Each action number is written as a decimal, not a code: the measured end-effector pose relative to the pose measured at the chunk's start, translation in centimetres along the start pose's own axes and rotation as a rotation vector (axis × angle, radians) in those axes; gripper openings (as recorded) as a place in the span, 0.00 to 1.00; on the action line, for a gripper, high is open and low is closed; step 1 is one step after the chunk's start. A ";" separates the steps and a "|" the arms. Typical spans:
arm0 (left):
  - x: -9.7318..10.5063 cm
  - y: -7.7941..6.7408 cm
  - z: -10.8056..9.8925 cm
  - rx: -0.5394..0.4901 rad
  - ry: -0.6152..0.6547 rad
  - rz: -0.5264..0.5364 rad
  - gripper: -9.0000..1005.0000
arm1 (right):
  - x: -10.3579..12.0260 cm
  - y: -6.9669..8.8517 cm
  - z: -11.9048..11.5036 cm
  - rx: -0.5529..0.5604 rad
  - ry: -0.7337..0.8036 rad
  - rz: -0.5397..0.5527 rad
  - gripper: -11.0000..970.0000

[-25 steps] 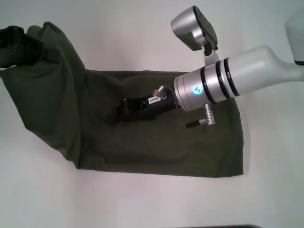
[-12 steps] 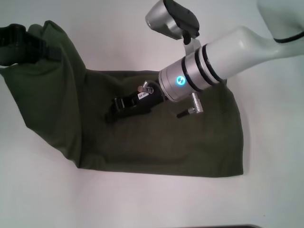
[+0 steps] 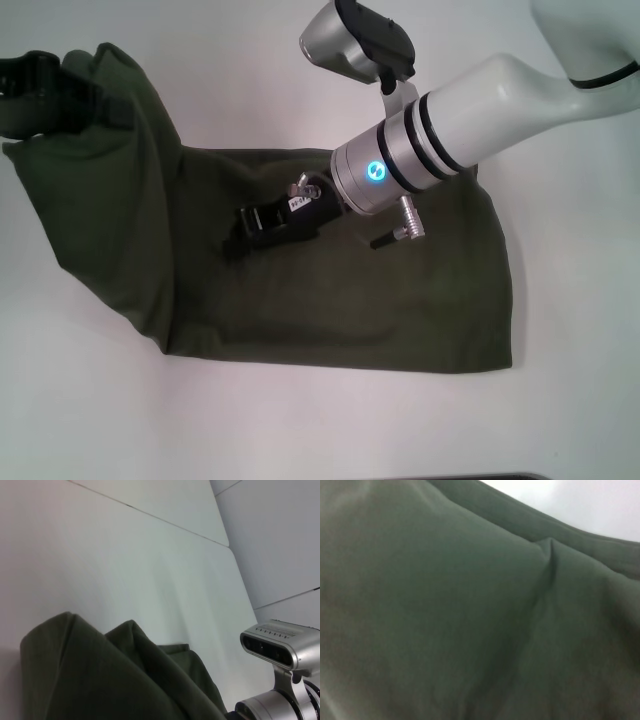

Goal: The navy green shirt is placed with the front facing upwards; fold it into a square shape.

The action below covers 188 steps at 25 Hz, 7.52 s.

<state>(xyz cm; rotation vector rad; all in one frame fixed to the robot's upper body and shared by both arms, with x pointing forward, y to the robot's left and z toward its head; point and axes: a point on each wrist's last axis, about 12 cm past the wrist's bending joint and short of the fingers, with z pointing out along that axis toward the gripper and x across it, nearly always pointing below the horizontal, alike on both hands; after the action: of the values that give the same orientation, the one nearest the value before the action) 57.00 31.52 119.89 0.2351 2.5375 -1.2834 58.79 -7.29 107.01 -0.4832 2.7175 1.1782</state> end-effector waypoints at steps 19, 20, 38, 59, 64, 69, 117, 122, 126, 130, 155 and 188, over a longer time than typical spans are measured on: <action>-0.6 -1.1 1.0 0.037 0.008 0.041 0.06 | -0.1 -0.7 0.0 0.061 -0.009 0.019 0.03; -0.6 -1.1 1.0 0.038 0.008 0.042 0.06 | -0.1 -0.7 -0.1 0.055 -0.007 0.022 0.03; -0.5 -1.6 1.4 0.070 0.032 0.036 0.06 | 3.1 -7.7 -12.8 -0.101 -0.185 0.058 0.03; -0.6 -6.9 8.7 0.221 0.137 0.125 0.06 | 9.3 -13.6 -20.4 0.015 -0.215 0.188 0.03; -0.9 -8.6 10.4 0.106 0.168 0.180 0.06 | 9.2 -13.7 -20.4 0.021 -0.214 0.184 0.03; -1.6 -11.5 12.0 0.059 0.230 0.239 0.06 | 9.2 -13.7 -20.6 0.026 -0.217 0.184 0.03; -2.2 -16.1 23.1 -0.023 0.357 0.347 0.06 | 8.6 -13.4 -20.1 0.020 -0.215 0.186 0.03; -2.2 -16.0 23.1 -0.022 0.349 0.340 0.06 | 8.6 -13.4 -20.1 0.021 -0.213 0.186 0.03; -2.5 -16.0 23.1 -0.018 0.331 0.332 0.06 | 8.6 -13.4 -20.0 0.021 -0.213 0.186 0.03; -2.5 -16.0 23.2 -0.016 0.322 0.328 0.06 | 8.6 -13.5 -20.0 0.021 -0.213 0.188 0.03; -3.9 -12.1 18.3 0.171 0.172 0.247 0.59 | 9.1 -14.6 -23.1 0.099 -0.197 0.245 0.03; 3.2 -0.3 14.3 -0.011 0.168 -0.099 0.86 | 7.2 -12.2 -28.6 0.121 -0.266 0.215 0.16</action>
<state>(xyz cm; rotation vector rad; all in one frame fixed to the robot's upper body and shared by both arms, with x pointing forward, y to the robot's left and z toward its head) 56.45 19.84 111.01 0.2270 2.7274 -1.3376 56.23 -37.68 116.39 -0.0154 2.6340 1.0294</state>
